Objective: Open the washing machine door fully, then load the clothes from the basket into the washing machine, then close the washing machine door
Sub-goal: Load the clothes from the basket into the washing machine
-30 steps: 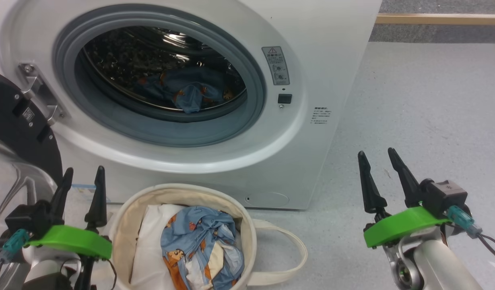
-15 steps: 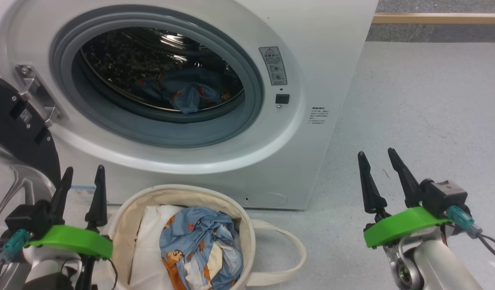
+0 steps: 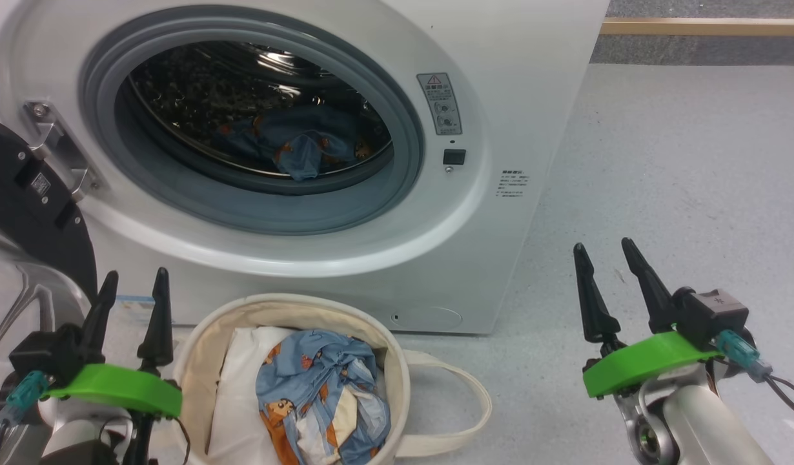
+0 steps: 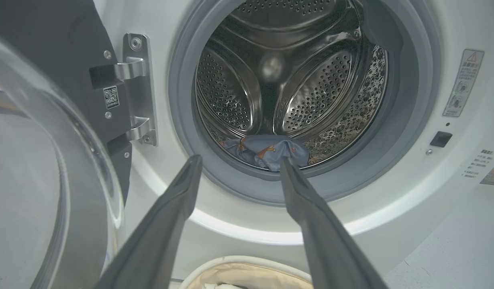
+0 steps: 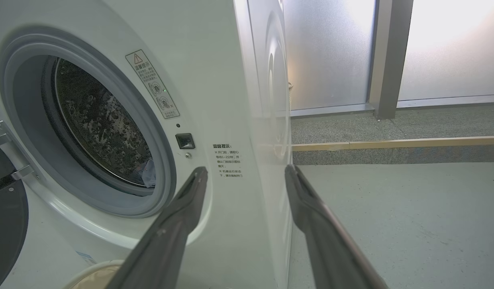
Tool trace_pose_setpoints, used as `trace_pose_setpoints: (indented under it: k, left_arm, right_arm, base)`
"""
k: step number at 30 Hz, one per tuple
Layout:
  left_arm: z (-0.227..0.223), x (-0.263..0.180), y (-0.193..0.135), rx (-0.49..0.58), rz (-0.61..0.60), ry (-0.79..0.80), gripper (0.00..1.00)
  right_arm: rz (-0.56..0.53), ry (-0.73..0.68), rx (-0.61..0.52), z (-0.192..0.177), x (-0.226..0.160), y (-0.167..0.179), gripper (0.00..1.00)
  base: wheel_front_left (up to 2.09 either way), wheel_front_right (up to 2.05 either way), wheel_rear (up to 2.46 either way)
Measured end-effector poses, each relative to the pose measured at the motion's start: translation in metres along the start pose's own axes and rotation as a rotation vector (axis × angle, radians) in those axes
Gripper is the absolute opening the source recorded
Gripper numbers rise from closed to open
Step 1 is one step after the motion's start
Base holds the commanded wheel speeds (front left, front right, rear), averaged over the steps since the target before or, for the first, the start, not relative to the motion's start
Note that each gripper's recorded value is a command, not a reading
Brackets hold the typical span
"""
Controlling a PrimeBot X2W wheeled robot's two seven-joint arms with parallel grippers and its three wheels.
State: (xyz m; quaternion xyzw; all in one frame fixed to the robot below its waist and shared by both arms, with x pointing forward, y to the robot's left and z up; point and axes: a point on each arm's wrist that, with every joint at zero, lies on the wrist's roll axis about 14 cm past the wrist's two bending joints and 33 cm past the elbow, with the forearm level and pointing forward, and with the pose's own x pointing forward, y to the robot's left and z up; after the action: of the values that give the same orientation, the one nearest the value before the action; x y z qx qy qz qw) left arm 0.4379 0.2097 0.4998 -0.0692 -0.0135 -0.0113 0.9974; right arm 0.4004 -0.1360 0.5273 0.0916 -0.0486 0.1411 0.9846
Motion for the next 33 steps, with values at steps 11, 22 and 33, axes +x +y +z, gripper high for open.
trace_pose_setpoints:
  k: [11,22,33]
  left_arm:
    - [0.0,0.001,-0.001,0.005,-0.003,0.0,1.0]
    - [0.0,0.002,-0.003,0.003,-0.005,-0.002,1.0]
    - [-0.016,0.004,-0.001,-0.005,0.003,0.041,1.0]
  right_arm:
    - [-0.001,0.004,0.0,-0.001,0.0,0.0,1.0]
    - [-0.007,0.004,-0.001,-0.001,-0.002,-0.002,1.0]
    - [-0.019,0.023,0.004,-0.008,-0.001,-0.007,1.0]
  base:
    - [0.0,0.0,0.0]
    - [0.0,0.0,0.0]
    - [0.0,0.0,0.0]
